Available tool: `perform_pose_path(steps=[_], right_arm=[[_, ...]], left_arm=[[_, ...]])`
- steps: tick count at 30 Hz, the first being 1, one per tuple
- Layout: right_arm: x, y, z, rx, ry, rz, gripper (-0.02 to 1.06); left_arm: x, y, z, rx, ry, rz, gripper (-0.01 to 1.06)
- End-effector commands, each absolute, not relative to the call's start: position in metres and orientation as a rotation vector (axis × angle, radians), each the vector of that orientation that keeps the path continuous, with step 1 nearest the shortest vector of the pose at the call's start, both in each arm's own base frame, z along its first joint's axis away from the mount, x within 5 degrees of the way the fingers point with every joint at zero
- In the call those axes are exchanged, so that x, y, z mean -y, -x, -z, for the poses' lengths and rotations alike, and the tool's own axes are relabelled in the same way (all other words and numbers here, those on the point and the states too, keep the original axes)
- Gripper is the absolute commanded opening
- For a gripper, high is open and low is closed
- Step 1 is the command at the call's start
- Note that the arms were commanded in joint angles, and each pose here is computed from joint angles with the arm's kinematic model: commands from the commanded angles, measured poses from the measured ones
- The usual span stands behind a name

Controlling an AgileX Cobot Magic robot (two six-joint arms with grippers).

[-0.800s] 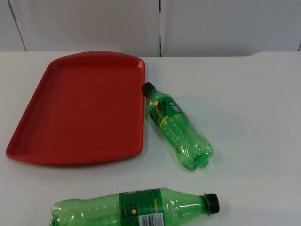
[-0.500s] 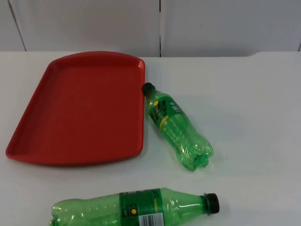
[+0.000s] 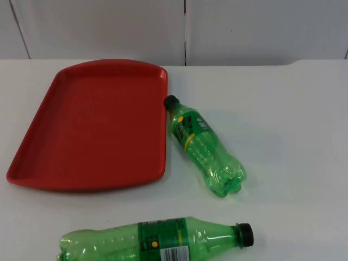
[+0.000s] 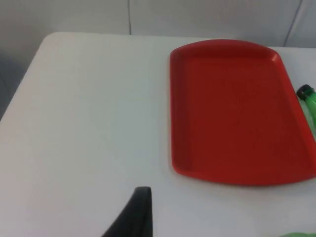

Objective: Place the bottle upright on the tray.

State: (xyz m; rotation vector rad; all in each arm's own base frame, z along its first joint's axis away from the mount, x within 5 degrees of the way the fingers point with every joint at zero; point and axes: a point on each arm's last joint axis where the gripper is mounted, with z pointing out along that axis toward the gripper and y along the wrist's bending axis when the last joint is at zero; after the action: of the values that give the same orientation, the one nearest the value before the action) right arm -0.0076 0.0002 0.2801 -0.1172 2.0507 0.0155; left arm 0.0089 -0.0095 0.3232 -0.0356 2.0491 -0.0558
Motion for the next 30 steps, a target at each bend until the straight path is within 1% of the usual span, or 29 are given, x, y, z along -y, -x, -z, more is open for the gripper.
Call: perform_pose_path(steps=[1, 20, 28, 30], right_arm=[[0.0, 0.008, -0.28, -2.043, 0.116, -0.01, 0.97], [0.0, 0.008, -0.28, -2.043, 0.116, -0.01, 0.97], [0.0, 0.008, -0.28, -2.043, 0.116, -0.01, 0.97], [0.0, 0.008, -0.28, -2.043, 0.116, -0.01, 0.97]], left_arm=[[0.012, -0.013, -0.328, -2.035, 0.007, 0.073, 1.05], [0.024, -0.078, -0.332, -2.108, -0.235, 0.24, 1.05], [0.022, -0.097, -0.349, -2.113, -0.276, 0.229, 1.05], [0.024, -0.105, -0.359, -2.091, -0.314, 0.247, 1.05]])
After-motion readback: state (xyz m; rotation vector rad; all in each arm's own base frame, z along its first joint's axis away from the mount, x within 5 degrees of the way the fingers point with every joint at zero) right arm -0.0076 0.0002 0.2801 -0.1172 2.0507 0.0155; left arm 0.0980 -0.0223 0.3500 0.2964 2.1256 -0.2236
